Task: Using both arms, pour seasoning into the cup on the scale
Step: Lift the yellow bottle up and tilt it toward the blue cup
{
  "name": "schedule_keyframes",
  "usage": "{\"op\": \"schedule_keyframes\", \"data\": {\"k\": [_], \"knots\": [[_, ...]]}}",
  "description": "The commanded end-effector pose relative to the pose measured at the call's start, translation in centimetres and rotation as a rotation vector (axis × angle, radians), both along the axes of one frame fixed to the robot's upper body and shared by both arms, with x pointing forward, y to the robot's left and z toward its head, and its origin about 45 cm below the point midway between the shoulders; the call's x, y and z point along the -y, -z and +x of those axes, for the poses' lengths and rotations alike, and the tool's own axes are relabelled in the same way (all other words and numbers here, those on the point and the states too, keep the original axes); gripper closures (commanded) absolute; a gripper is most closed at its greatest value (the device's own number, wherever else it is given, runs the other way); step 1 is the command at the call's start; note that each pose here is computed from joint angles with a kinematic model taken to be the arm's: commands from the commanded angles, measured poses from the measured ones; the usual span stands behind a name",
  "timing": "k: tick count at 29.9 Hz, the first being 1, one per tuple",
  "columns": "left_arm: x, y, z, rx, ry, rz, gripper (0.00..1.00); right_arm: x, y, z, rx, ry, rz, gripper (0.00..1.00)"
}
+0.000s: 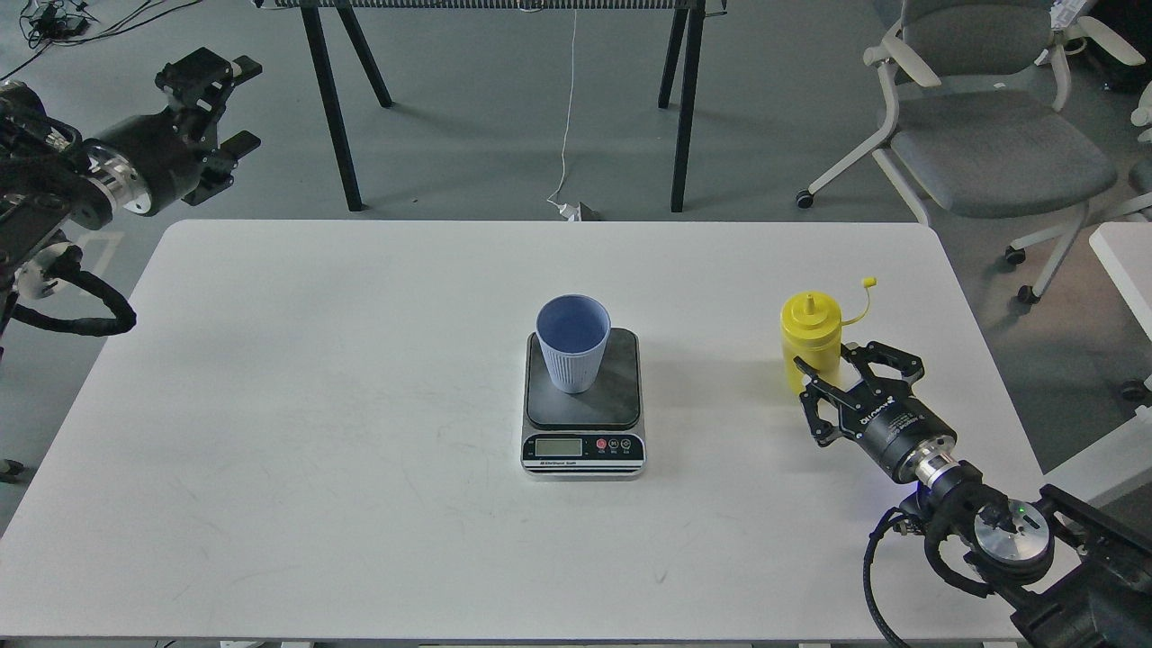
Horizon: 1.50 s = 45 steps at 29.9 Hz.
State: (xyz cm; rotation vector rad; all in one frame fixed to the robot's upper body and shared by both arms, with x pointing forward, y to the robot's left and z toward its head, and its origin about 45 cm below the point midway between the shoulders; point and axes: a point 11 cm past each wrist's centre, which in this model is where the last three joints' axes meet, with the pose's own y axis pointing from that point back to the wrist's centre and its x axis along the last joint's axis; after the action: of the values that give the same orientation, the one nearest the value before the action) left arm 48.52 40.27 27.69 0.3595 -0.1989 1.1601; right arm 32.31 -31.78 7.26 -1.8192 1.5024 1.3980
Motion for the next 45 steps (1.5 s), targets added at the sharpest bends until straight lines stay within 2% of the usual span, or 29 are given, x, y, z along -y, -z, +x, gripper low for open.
{"op": "schedule_keyframes", "data": {"k": [1, 16, 28, 45], "knots": [[0.1, 0.0, 0.0, 0.000, 0.002, -0.001, 0.01, -0.2, -0.3, 0.2, 0.008, -0.006, 0.001, 0.60], [0.0, 0.0, 0.0, 0.000, 0.000, 0.000, 0.01, -1.1, -1.4, 1.1, 0.040, -0.034, 0.006, 0.61], [0.5, -0.1, 0.2, 0.004, 0.007, -0.009, 0.01, 0.3, -7.3, 5.4, 0.189, -0.119, -0.130, 0.61], [0.6, 0.1, 0.2, 0.003, 0.008, -0.014, 0.01, -4.6, -14.4, 10.1, 0.402, -0.418, -0.429, 0.61]]}}
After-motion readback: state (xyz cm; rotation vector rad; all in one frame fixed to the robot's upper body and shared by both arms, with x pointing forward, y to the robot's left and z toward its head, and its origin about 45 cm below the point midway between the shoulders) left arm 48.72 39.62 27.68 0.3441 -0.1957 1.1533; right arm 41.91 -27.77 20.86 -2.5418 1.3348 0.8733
